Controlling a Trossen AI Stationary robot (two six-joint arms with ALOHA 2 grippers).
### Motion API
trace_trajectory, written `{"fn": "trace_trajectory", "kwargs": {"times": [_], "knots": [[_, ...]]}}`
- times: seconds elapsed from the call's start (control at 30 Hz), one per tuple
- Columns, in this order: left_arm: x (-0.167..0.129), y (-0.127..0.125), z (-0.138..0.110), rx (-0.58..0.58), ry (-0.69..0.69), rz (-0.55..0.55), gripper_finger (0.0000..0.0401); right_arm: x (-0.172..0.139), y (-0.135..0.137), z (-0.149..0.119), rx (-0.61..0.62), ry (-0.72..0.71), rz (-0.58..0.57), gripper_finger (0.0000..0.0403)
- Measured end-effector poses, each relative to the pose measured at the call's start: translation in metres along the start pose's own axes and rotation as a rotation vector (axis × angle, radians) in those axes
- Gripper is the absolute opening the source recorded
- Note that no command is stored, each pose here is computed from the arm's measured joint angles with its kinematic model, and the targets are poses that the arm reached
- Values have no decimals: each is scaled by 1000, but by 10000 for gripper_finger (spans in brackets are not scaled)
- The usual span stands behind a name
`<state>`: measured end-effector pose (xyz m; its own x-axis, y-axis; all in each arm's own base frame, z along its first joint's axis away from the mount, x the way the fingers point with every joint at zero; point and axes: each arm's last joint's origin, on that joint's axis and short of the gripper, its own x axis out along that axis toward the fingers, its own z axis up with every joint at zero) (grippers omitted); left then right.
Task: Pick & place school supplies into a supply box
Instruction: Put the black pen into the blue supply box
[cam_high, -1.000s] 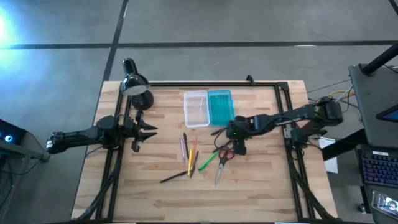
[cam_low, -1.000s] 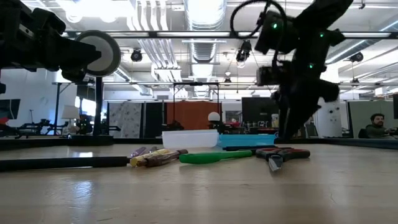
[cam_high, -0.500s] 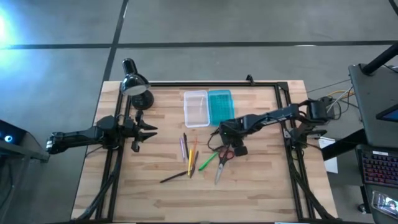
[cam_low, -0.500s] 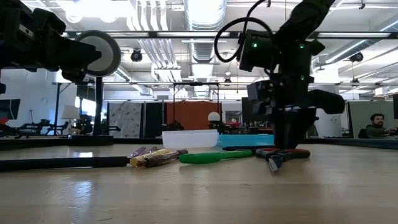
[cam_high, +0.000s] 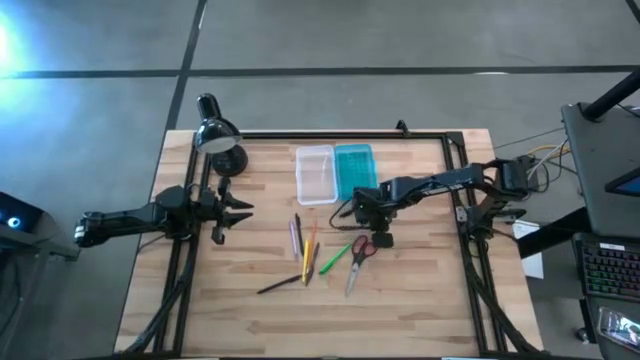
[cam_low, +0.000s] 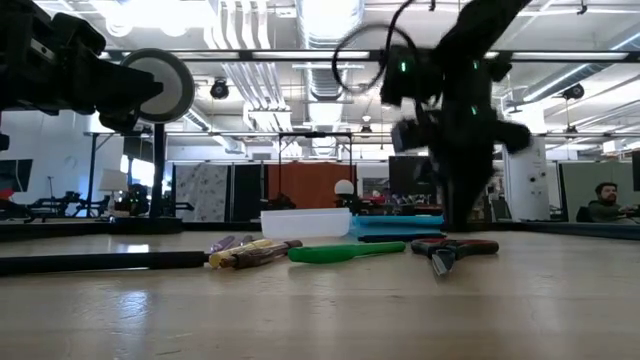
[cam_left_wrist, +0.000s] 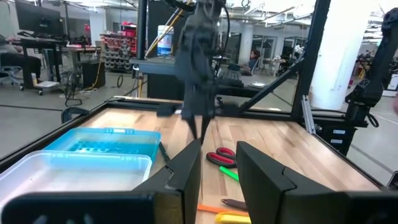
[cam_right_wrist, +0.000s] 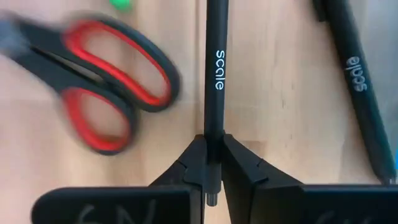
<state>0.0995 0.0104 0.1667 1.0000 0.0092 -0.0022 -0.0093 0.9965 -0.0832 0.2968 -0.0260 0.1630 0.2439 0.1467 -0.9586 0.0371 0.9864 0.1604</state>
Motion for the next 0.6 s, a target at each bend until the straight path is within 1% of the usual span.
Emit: {"fn": "trace_trajectory", "kwargs": {"times": [0.1, 0.17, 0.23, 0.27, 0.33, 0.37, 0.47, 0.5, 0.6], "knots": [[0, 0, 0, 0, 0, 0, 87, -35, 0, 13, 134, -153, 144, 20], [0, 0, 0, 0, 0, 0, 87, -51, -4, 20, 253, -240, 194, 20], [0, 0, 0, 0, 0, 0, 87, -66, -15, 33, 421, -389, 228, 20], [0, 0, 0, 0, 0, 0, 87, -73, -23, 40, 530, -464, 259, 20], [0, 0, 0, 0, 0, 0, 87, -77, -43, 53, 752, -581, 331, 20], [0, 0, 0, 0, 1, 0, 87, -74, -53, 57, 839, -610, 353, 20], [0, 0, 0, 0, 0, 0, 87, -50, -79, 69, 1032, -634, 338, 22], [0, 0, 0, 0, 1, 0, 87, -42, -84, 74, 1072, -626, 345, 22], [0, 0, 0, 0, 0, 0, 87, -18, -94, 92, 1134, -614, 374, 23]]}}
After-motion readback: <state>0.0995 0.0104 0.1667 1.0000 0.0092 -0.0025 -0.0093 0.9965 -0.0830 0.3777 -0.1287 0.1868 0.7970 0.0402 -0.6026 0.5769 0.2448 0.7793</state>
